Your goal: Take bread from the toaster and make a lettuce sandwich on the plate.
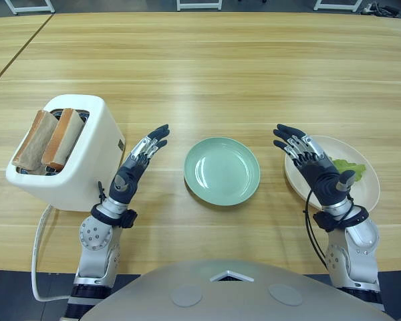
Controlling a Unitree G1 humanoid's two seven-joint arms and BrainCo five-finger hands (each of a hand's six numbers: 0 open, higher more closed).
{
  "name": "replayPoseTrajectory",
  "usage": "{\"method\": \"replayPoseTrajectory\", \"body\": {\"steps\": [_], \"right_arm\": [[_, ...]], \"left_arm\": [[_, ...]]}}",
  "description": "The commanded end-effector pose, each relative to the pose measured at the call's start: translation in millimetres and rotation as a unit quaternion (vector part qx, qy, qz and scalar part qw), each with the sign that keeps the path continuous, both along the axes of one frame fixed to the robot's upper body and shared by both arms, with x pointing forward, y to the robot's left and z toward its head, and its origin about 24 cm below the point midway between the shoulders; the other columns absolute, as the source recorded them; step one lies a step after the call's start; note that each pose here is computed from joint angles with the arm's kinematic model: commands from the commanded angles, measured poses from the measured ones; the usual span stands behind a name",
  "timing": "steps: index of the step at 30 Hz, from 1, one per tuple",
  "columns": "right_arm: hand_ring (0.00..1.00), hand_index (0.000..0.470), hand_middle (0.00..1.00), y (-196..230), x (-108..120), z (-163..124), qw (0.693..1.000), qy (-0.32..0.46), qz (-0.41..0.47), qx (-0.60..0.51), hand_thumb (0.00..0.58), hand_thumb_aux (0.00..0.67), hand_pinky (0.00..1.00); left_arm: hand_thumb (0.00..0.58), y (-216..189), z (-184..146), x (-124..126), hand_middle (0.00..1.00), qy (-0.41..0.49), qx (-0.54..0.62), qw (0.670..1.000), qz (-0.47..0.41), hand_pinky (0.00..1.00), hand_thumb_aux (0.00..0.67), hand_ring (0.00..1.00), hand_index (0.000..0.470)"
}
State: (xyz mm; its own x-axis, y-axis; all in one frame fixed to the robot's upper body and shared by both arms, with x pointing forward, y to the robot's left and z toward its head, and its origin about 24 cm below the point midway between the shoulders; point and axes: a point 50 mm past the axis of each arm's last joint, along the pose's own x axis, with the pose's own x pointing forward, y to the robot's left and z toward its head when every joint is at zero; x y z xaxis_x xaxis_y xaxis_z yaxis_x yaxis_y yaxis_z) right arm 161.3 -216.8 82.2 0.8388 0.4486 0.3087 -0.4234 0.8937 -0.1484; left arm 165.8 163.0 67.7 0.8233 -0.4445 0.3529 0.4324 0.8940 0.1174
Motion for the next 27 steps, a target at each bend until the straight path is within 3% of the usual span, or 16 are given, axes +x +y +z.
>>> {"method": "replayPoseTrajectory", "body": {"steps": [1, 10, 14, 18, 20, 23, 25, 27], "right_arm": [[0.00, 0.000, 0.00, 1, 1, 1, 1.000, 0.002, 0.003, -0.003, 0.000, 0.000, 0.00], [0.00, 0.000, 0.00, 1, 2, 0, 1.000, 0.002, 0.003, -0.004, 0.000, 0.000, 0.00], [0.00, 0.000, 0.00, 3, 4, 0, 1.000, 0.001, 0.007, -0.005, 0.000, 0.000, 0.00], [0.00, 0.000, 0.00, 5, 5, 0, 1.000, 0.001, 0.007, -0.005, 0.000, 0.000, 0.00], [0.00, 0.000, 0.00, 6, 5, 0, 1.000, 0.000, 0.006, -0.004, 0.000, 0.000, 0.00], [0.00, 0.000, 0.00, 7, 4, 0, 1.000, 0.000, 0.003, -0.004, 0.000, 0.000, 0.00], [0.00, 0.000, 0.00, 7, 3, 1, 1.000, -0.001, 0.001, -0.004, 0.000, 0.000, 0.00], [0.00, 0.000, 0.00, 7, 3, 1, 1.000, -0.001, 0.001, -0.005, 0.000, 0.000, 0.00]], "left_arm": [[0.000, 0, 0, -1, 0.00, -0.001, 0.012, 1.000, 0.002, 0.00, 0.000, 0.00, 0.000], [0.000, -3, 5, -5, 0.00, 0.005, -0.025, 1.000, -0.012, 0.00, 0.000, 0.00, 0.000], [0.000, -11, 46, -18, 0.00, -0.011, -0.071, 0.997, -0.026, 0.00, 0.000, 0.00, 0.000], [0.000, 19, 101, -22, 0.00, -0.085, 0.081, 0.990, 0.077, 0.00, 0.000, 0.00, 0.000], [0.000, 42, 120, -25, 0.00, -0.137, 0.241, 0.946, 0.167, 0.00, 0.000, 0.00, 0.000], [0.000, 73, 128, -25, 0.00, -0.144, 0.441, 0.848, 0.256, 0.00, 0.000, 0.00, 0.000], [0.104, 103, 127, -25, 0.00, -0.107, 0.498, 0.804, 0.308, 0.00, 0.063, 0.00, 0.044], [0.124, 129, 128, -29, 0.00, -0.072, 0.529, 0.768, 0.354, 0.00, 0.076, 0.00, 0.053]]}}
